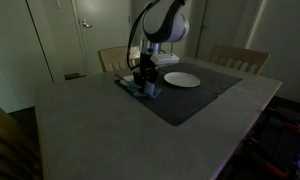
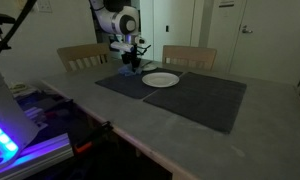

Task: Use the towel to wipe the plate

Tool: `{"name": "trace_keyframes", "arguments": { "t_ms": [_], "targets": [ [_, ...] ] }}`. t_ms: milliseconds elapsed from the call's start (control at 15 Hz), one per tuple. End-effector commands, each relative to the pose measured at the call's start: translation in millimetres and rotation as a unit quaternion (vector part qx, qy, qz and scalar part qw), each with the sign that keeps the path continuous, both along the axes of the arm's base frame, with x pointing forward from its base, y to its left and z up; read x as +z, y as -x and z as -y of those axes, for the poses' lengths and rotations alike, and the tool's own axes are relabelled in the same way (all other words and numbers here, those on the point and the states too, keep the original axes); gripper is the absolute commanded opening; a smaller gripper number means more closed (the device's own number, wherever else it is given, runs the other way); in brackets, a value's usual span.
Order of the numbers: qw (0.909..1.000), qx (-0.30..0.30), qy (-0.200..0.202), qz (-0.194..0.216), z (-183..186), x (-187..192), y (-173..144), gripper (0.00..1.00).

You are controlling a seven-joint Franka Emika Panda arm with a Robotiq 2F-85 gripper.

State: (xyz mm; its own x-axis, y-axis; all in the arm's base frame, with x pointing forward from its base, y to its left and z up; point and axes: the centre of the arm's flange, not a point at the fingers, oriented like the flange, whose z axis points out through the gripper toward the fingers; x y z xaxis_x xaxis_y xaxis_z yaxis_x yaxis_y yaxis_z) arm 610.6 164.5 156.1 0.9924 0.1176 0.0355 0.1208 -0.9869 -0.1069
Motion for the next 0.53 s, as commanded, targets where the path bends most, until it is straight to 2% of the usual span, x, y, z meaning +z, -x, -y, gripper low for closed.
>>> {"name": "trace_keyframes", "arguments": {
  "t_ms": [0, 200, 467],
  "targets": [
    [0.9996, 0.027, 0.006, 0.008, 8.6, 22.7, 15.1, 0.79],
    [0.9993, 0.033, 0.009, 0.017, 13.2, 37.3, 17.6, 0.98],
    [0.9989, 0.041, 0.017, 0.017, 14.9, 53.5, 20.6, 1.00]
  ]
}}
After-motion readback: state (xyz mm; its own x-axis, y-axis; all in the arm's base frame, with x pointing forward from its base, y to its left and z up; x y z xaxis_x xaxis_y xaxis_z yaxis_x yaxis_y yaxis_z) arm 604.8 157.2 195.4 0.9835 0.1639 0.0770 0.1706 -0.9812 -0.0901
